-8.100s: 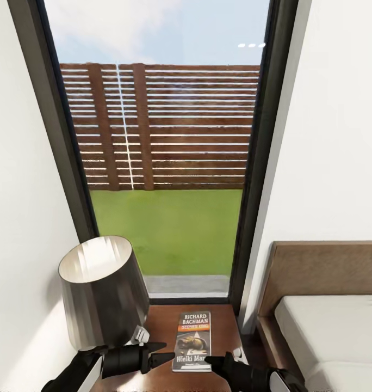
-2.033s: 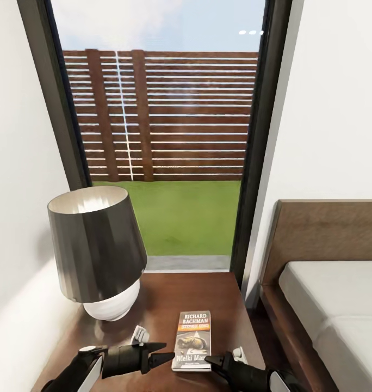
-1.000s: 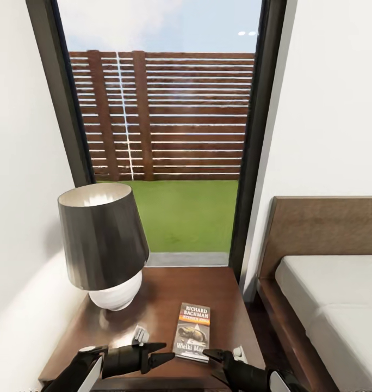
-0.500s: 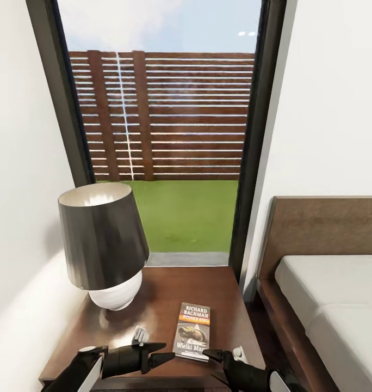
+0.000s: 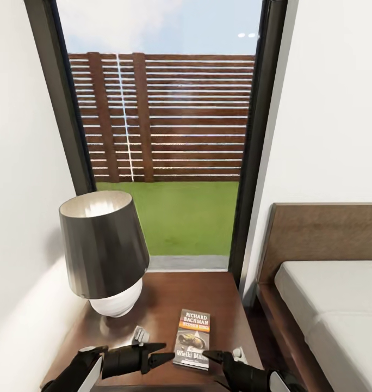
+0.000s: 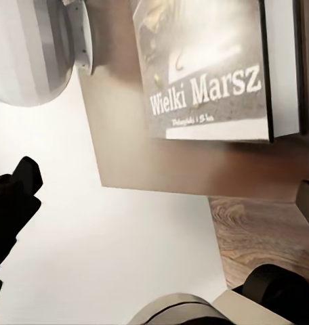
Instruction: In the bedroom, move the book from the bed onto either nightstand, and place the two sandals side by side next to the bed.
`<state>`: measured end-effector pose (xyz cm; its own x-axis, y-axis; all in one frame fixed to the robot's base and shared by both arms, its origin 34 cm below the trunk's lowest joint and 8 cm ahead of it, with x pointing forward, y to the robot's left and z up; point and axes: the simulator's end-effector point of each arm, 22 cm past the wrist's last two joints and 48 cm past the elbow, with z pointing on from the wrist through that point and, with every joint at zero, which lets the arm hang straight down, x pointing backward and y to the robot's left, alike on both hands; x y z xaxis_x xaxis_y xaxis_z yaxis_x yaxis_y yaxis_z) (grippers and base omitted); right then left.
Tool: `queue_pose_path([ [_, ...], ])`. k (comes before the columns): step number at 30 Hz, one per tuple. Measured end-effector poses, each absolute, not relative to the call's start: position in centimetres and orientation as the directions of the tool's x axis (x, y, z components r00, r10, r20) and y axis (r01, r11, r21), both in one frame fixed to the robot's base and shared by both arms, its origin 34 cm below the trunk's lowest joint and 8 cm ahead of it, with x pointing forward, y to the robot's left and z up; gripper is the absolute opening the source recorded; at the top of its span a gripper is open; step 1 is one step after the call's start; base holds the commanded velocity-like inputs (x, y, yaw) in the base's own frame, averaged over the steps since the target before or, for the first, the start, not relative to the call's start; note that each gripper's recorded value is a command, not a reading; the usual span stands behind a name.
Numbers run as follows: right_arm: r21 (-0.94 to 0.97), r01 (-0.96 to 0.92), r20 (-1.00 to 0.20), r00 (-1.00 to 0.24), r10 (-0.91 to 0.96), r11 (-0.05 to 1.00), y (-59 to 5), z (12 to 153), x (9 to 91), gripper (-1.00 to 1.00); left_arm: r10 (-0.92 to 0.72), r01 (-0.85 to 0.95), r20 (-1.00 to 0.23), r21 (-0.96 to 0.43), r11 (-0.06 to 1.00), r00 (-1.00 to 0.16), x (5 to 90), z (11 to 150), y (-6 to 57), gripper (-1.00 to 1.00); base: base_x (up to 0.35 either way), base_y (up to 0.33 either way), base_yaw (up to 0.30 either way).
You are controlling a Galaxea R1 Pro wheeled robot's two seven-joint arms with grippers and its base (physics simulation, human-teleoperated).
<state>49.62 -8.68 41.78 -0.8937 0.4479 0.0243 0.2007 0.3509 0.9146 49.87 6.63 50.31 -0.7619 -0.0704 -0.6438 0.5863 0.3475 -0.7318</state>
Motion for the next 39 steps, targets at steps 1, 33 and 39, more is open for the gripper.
queue_pose_path([
  [1,0.915,0.201,0.024,-0.894,0.448,0.351,-8.7,42.0,49.7,1.0,-0.07,0.586,-0.644,-0.732,0.347,-0.762,49.9,50.5,6.6,1.0,0.0,0.0,0.0],
  [33,0.915,0.201,0.024,-0.894,0.447,0.351,-8.7,48.9,51.2,1.0,-0.07,0.585,-0.643,-0.733,0.347,-0.763,51.4,57.4,6.6,1.0,0.0,0.0,0.0],
  [39,0.914,0.201,0.024,-0.894,0.447,0.353,-8.7,50.1,51.4,1.0,-0.072,0.563,-0.628,-0.737,0.374,-0.775,51.7,57.7,7.0,1.0,0.0,0.0,0.0],
])
